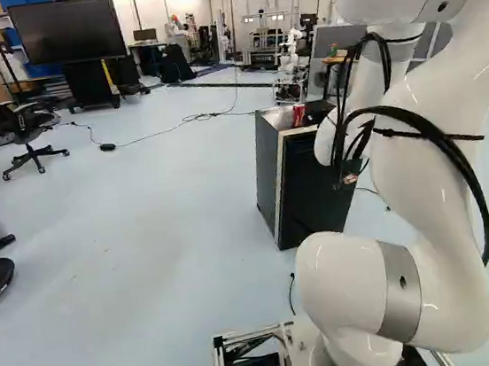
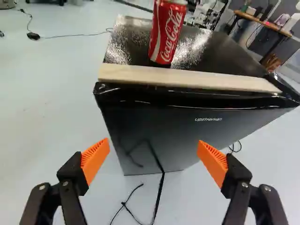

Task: Grab a drink from the fridge

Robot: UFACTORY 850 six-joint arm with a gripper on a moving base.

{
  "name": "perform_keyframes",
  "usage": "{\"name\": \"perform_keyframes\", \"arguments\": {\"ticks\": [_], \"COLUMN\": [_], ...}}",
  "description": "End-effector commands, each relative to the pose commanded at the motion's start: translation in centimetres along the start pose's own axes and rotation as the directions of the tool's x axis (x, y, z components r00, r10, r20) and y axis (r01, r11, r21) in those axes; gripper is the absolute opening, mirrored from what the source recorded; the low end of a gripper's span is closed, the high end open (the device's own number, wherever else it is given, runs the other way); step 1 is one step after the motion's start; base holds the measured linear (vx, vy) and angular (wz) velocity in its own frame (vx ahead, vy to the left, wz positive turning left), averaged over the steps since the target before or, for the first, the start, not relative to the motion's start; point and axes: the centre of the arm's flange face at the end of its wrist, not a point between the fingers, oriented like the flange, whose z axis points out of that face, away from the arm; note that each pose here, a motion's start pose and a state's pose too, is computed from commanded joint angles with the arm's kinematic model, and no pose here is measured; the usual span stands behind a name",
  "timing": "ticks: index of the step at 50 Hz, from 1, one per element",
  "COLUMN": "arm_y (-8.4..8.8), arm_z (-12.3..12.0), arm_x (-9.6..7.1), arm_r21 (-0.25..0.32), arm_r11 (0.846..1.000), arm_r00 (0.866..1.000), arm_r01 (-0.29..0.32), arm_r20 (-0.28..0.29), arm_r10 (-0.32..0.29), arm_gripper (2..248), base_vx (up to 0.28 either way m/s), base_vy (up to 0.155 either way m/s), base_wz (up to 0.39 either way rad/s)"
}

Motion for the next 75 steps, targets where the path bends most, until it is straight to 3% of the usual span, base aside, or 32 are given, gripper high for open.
{"name": "perform_keyframes", "arguments": {"ticks": [17,47,75], "arm_y": [-1.2,-1.0,-1.0], "arm_z": [-1.7,-3.6,-2.1], "arm_x": [0.8,3.5,7.9], "arm_r21": [0.004,-0.024,-0.058], "arm_r11": [1.0,0.999,0.998], "arm_r00": [0.998,0.992,0.979], "arm_r01": [0.004,0.021,-0.002], "arm_r20": [-0.065,-0.126,-0.203], "arm_r10": [-0.004,-0.024,-0.009], "arm_gripper": [247,247,247], "base_vx": [0.0,0.0,0.0], "base_vy": [0.0,0.0,0.0], "base_wz": [0.0,0.0,0.0]}}
